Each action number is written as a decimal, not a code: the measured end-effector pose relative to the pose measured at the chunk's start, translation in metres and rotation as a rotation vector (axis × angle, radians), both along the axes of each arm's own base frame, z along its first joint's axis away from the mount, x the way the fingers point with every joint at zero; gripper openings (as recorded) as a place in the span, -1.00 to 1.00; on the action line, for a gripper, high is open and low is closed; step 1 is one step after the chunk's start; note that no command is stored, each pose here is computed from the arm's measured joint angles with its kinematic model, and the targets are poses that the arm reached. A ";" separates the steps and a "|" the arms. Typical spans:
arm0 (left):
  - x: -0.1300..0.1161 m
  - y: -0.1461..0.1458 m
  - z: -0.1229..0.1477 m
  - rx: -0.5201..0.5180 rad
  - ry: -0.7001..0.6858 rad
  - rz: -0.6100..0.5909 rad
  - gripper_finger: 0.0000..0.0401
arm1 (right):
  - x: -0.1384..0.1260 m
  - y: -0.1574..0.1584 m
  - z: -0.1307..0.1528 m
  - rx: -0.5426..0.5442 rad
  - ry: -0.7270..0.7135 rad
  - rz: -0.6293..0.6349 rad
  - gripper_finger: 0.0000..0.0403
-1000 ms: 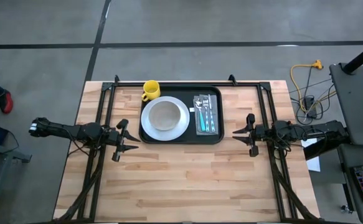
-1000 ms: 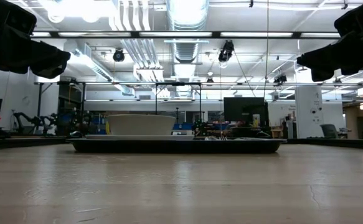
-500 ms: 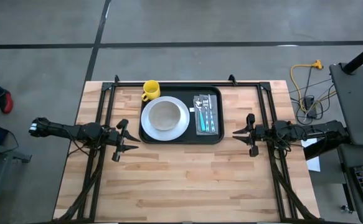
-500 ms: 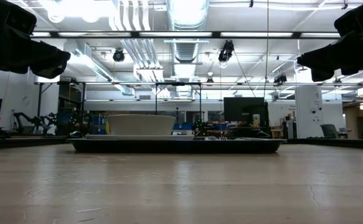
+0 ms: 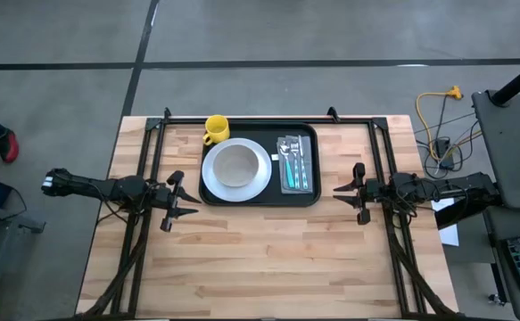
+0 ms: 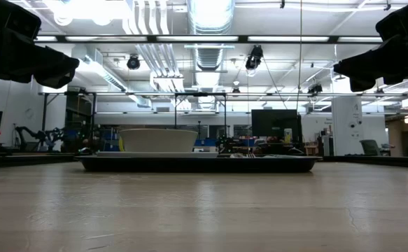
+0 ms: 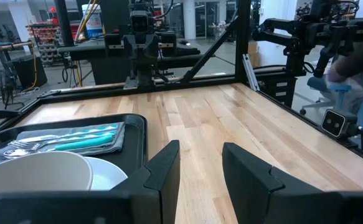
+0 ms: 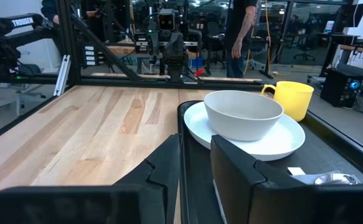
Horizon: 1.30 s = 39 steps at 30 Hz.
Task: Set up tray
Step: Return to Home Position
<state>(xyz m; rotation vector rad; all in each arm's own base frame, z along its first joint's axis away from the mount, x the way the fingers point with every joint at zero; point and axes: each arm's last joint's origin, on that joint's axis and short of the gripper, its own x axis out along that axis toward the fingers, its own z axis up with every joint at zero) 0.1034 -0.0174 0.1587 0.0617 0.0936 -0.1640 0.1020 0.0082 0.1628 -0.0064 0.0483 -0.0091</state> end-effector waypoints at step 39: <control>0.000 0.000 0.000 0.000 0.000 0.000 -0.49 | 0.000 0.000 0.000 0.000 0.000 0.002 -0.63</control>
